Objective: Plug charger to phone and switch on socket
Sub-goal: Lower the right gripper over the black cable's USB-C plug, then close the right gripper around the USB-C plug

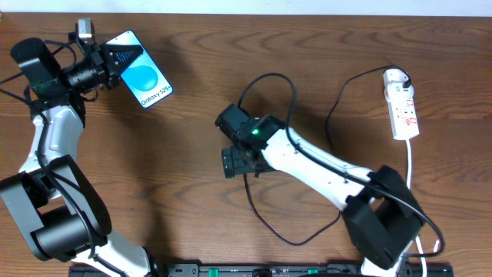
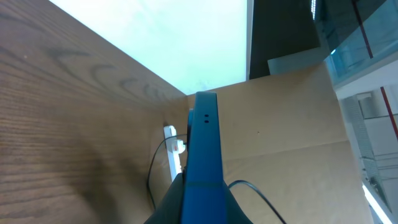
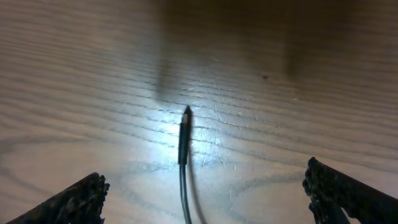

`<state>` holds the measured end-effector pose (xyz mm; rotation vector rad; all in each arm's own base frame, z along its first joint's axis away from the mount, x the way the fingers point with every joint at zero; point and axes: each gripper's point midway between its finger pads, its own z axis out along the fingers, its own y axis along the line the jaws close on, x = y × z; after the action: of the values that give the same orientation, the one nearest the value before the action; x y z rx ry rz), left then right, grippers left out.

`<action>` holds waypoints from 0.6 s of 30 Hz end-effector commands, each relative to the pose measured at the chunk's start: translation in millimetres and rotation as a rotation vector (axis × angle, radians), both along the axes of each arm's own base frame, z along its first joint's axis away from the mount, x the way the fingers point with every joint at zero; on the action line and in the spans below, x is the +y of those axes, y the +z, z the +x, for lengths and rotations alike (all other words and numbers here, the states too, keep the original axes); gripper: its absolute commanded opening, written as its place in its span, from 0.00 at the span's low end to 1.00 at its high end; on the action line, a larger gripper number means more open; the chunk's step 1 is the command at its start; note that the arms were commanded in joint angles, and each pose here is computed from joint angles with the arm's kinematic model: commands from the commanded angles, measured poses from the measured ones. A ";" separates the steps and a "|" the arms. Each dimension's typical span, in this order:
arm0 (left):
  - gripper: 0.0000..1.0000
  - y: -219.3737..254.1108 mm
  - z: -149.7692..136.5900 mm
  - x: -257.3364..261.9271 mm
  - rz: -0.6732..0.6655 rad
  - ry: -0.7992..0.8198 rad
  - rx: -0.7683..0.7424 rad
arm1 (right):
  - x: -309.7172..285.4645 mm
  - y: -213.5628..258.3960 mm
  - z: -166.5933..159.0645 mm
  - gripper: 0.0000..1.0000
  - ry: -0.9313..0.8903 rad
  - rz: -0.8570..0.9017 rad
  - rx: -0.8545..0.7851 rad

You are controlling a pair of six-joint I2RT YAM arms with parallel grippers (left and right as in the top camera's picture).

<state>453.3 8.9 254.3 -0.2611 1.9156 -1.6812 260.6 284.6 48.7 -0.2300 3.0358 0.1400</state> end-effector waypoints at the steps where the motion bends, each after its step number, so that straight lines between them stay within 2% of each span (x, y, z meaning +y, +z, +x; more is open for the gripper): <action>1: 0.07 14.2 -5.9 -3.2 0.020 -0.018 -0.051 | 0.7 -13.1 -3.3 0.97 -0.010 -0.040 0.009; 18: 0.07 14.2 -5.9 -3.2 0.020 -0.018 -0.051 | -0.1 -41.1 -18.9 0.90 -0.019 -0.130 0.044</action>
<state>453.2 8.9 254.4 -0.2604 1.9156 -1.6814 240.9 289.3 20.0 -0.2390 3.0893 0.0207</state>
